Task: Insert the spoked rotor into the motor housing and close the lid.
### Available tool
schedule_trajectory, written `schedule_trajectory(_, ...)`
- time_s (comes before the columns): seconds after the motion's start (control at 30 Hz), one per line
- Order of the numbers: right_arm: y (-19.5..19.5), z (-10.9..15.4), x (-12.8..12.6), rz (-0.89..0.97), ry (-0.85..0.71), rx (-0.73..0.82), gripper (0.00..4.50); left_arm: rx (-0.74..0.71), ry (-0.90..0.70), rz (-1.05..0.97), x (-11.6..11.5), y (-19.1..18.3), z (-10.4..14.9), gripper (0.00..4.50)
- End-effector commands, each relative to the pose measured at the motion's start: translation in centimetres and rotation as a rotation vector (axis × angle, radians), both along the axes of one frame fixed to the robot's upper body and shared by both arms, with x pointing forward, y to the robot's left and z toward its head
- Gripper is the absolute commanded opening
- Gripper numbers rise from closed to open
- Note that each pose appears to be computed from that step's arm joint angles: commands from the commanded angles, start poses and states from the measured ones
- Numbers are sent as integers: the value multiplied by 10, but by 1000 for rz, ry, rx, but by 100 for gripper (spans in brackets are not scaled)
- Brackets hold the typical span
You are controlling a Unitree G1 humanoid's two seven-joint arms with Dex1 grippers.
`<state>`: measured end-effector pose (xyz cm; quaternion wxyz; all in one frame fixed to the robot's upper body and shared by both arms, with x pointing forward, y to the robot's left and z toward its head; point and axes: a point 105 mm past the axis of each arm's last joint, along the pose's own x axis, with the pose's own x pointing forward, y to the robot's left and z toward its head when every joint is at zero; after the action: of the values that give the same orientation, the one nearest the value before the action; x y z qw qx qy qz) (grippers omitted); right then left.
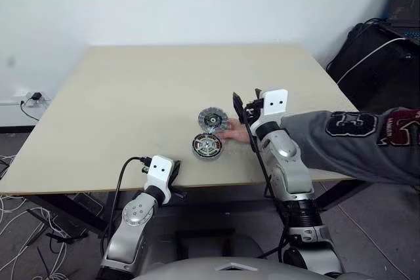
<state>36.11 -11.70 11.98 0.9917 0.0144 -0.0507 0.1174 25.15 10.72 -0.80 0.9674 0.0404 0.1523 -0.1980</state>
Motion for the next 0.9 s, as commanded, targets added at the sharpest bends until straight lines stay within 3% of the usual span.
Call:
schedule_trajectory(0.03, 3, 15, -2, 18, -45, 0, 357, -7, -44, -9, 4, -3, 12, 0)
schedule_trajectory(0.13, 9, 14, -3, 72, -31, -14, 357, -7, -43, -8, 4, -3, 12, 0)
schedule_trajectory(0.33, 39, 13, -20, 409, 39, -141, 357, -7, -42, -5, 5, -3, 11, 0)
schedule_trajectory(0.53, 48, -17, -47, 746, 206, -407, 357, -10, -40, -3, 5, -3, 10, 0)
schedule_trajectory(0.9, 38, -66, -39, 959, 442, -873, 357, -11, -47, 12, 6, -1, 12, 0)
